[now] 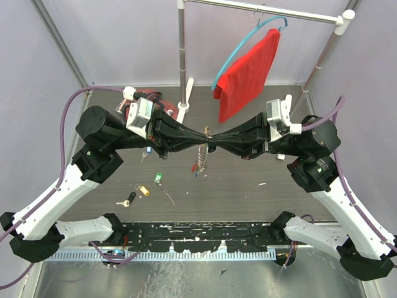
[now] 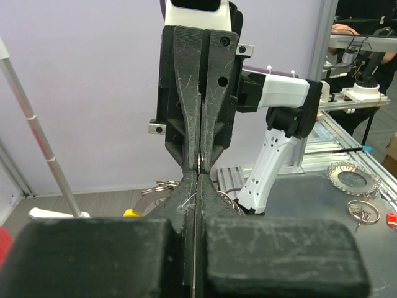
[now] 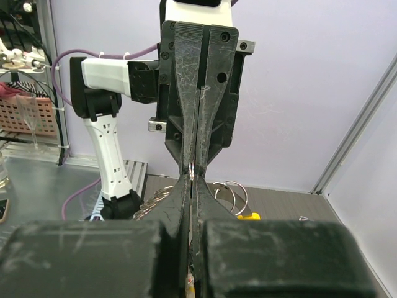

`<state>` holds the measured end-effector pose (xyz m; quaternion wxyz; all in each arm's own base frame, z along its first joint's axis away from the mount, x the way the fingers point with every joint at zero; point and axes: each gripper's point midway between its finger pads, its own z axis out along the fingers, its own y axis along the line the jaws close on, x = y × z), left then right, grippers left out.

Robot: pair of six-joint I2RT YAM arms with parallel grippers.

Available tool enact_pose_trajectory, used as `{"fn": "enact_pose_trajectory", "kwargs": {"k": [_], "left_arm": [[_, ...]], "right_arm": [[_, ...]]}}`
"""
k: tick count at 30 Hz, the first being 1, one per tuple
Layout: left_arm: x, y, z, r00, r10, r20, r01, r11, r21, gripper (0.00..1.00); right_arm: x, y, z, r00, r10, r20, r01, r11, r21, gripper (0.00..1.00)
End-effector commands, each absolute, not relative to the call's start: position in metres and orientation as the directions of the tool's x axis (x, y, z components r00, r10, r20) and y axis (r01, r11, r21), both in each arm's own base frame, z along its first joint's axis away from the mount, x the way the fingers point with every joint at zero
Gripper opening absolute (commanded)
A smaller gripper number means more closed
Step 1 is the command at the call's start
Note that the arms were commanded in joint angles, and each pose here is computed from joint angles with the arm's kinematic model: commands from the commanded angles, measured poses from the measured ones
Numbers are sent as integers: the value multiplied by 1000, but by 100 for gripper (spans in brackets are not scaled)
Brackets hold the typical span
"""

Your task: Put the keys on the keyring

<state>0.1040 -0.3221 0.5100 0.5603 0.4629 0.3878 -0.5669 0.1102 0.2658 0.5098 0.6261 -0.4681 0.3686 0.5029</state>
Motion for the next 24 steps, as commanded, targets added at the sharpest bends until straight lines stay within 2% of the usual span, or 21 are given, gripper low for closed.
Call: {"fn": "enact_pose_trajectory", "kwargs": {"k": [1,5,16,22,24], "left_arm": [[100,-321,524,92,-303,-949,991,-70,118,0],[101,-319,519,128,-268,-955,987,-55,148,0],[117,-309,501,321,-153,-935,947,43,318,0],[123,-303,503,391,-146,-909,920,100,379,0],[115,-301,499,439,-144,-887,899,63,434,0]], "right_arm": [[109,263,524,264,321,-910,-965,78,-252,1],[107,265,522,267,306,-914,-963,55,-263,2],[105,264,511,319,213,-924,-947,29,-320,28],[106,254,511,375,183,-909,-927,87,-365,37],[107,250,510,395,170,-903,-918,114,-380,39]]}}
